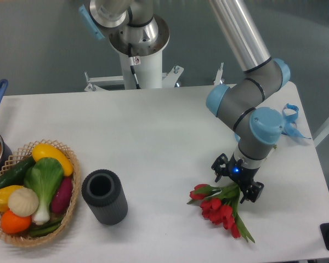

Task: Pick up the flowers from the table
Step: 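Close the gripper around the tulip stems below the blooms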

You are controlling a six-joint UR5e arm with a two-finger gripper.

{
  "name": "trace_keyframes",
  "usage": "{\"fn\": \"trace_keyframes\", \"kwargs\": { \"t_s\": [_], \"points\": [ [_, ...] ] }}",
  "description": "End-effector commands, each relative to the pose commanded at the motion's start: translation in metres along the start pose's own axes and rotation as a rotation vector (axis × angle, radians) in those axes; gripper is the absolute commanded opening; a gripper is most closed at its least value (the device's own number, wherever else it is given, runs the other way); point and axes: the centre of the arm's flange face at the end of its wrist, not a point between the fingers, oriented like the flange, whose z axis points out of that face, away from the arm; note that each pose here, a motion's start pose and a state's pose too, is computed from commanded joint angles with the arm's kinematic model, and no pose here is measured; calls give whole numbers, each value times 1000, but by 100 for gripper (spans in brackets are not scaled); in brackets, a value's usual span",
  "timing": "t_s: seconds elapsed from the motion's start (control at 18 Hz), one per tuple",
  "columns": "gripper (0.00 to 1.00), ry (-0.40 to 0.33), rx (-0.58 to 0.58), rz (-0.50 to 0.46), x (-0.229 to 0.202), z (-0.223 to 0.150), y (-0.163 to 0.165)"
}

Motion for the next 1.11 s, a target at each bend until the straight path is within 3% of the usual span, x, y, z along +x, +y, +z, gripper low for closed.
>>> {"fn": "trace_keyframes", "kwargs": {
  "t_s": [0.67, 0.83, 1.11],
  "points": [
    [99, -21, 2, 11, 6, 15, -1],
    [65, -22, 2, 8, 8, 15, -1],
    [33, -44, 11, -35, 3, 2, -3]
  ]
}}
